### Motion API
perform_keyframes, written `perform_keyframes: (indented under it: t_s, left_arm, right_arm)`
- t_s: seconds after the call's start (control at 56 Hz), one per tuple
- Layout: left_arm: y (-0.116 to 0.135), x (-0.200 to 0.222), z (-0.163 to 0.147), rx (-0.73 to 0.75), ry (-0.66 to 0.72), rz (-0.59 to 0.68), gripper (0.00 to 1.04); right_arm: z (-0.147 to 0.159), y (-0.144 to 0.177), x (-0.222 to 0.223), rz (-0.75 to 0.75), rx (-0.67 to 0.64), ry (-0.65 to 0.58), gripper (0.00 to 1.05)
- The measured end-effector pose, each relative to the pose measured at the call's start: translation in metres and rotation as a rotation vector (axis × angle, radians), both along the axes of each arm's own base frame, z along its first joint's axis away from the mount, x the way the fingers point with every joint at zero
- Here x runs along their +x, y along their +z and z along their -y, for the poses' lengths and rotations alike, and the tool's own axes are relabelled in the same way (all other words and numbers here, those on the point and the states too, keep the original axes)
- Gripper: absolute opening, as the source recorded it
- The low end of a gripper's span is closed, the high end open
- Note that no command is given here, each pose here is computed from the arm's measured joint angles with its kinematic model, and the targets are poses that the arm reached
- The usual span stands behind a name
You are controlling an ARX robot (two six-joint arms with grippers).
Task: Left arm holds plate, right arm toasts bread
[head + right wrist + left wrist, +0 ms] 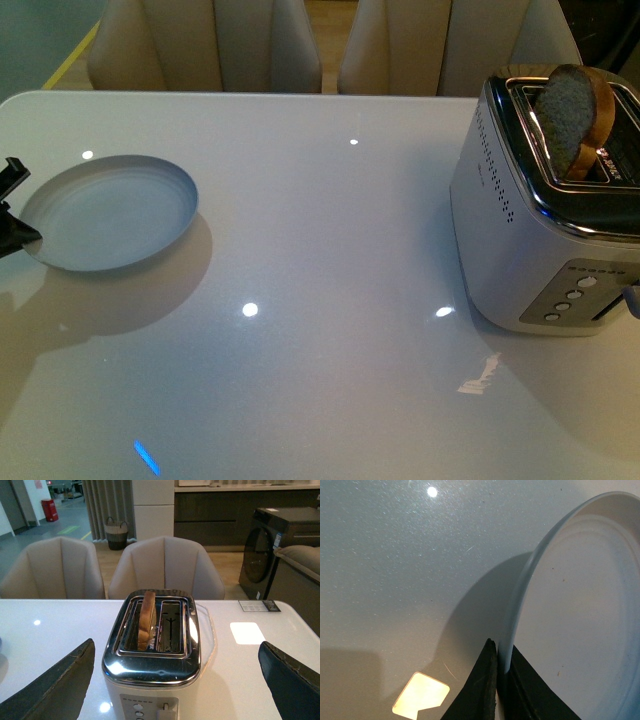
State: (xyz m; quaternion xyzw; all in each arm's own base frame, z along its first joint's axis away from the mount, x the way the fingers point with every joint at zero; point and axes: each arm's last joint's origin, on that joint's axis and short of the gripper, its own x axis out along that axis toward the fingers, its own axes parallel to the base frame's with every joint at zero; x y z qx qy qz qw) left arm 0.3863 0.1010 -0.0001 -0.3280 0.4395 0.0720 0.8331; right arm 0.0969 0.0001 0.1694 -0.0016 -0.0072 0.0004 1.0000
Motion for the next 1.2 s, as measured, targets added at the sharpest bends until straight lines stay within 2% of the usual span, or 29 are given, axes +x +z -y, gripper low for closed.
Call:
perform_keyframes:
  t_s: [0.375,0.768,0.911,1.001,1.197]
  left_arm:
    - [-0.028,-0.004,0.006,0.005,-0.001,-0.033,0.03]
    - [-0.037,-0.003,0.013,-0.024,-0.008,-0.026,0.03]
    - [-0.036,-0.003,0.012,-0.026,-0.003,-0.009,0.22]
    - [-0.034,-0.001,0.009,-0.029,0.022,0.021,0.42]
    - [-0.020,-0.002,0.003,-0.026,0.044,0.057,0.72]
  right_arm:
    - [0.000,0.000,0.000,0.000,0.000,0.000,0.96]
    - [0.000,0.000,0.000,0.000,0.000,0.000,0.96]
    - [0.000,0.000,0.000,0.000,0.000,0.000,0.96]
    - [0.000,0.000,0.000,0.000,0.000,0.000,0.96]
    - [0.000,0.000,0.000,0.000,0.000,0.000,0.96]
